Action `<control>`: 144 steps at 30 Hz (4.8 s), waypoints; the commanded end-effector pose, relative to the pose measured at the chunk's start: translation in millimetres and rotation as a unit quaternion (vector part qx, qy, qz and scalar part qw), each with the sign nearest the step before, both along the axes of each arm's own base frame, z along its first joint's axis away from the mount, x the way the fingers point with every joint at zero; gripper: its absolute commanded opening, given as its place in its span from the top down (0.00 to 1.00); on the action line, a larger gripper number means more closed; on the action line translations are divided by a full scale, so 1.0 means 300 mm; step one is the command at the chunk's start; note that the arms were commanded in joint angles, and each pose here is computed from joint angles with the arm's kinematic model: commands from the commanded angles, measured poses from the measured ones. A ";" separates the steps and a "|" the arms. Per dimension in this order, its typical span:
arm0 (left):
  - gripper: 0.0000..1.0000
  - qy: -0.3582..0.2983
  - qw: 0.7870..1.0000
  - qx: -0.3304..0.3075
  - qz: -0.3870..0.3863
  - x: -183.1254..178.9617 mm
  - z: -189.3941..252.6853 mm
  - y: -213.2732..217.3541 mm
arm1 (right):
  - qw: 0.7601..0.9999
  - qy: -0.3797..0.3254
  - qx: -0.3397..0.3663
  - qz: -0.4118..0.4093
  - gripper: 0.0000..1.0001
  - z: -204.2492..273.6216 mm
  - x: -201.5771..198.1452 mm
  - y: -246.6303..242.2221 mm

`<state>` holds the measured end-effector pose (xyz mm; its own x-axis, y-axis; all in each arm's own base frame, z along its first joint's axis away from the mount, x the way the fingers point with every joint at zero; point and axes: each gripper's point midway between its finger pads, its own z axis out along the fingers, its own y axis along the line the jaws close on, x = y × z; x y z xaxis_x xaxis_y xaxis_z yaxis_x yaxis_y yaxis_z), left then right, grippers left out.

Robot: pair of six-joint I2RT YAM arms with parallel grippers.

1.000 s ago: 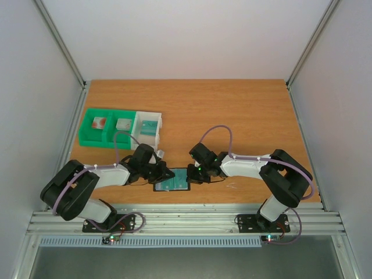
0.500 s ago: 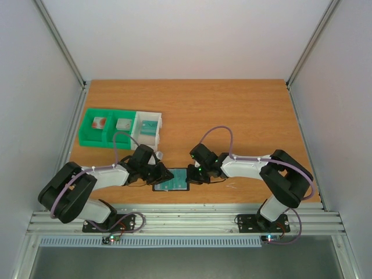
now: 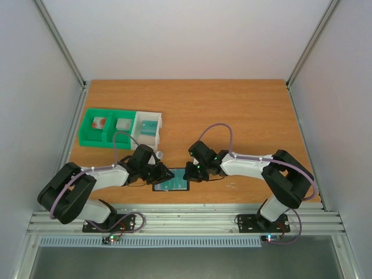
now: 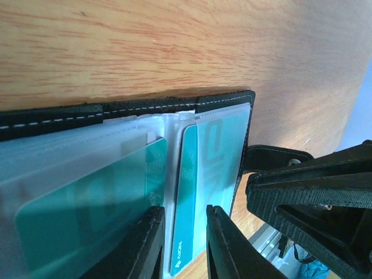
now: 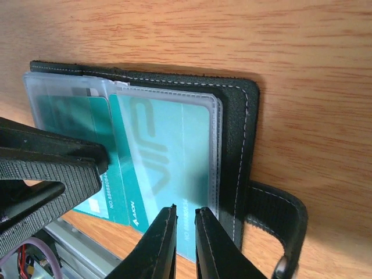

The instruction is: Take the credit cards out of the card holder

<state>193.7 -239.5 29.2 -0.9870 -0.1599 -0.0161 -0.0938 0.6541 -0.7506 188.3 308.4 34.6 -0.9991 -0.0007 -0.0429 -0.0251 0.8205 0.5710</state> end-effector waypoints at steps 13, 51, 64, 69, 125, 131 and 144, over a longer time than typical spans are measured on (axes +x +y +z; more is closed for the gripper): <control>0.82 0.009 1.000 -0.013 0.011 0.000 -0.065 -0.011 | 0.999 0.032 -0.018 -0.005 0.93 -0.104 -0.028 -0.016; 1.00 -0.036 0.998 0.050 0.014 0.002 0.104 0.125 | 1.000 0.013 -0.026 0.008 0.95 -0.059 -0.018 -0.032; 1.00 -0.116 0.981 -0.072 -0.141 -0.074 0.421 0.012 | 0.957 -0.177 0.054 0.226 0.85 0.430 -0.032 -0.017; 1.00 -0.136 0.962 -0.138 -0.190 -0.132 0.519 -0.049 | 0.932 -0.191 0.091 0.295 0.74 0.570 -0.115 -0.039; 0.44 -0.257 0.947 -0.182 0.054 -0.018 0.780 0.031 | 0.951 -0.154 0.268 0.017 0.99 0.749 0.094 -0.021; 0.34 -0.238 0.944 -0.208 0.093 0.005 0.773 0.037 | 0.930 -0.173 0.316 -0.075 0.99 0.807 0.157 -0.045; 0.42 -0.220 0.929 -0.266 0.131 0.063 0.801 0.010 | 0.903 -0.181 0.366 -0.133 0.99 0.862 0.192 -0.064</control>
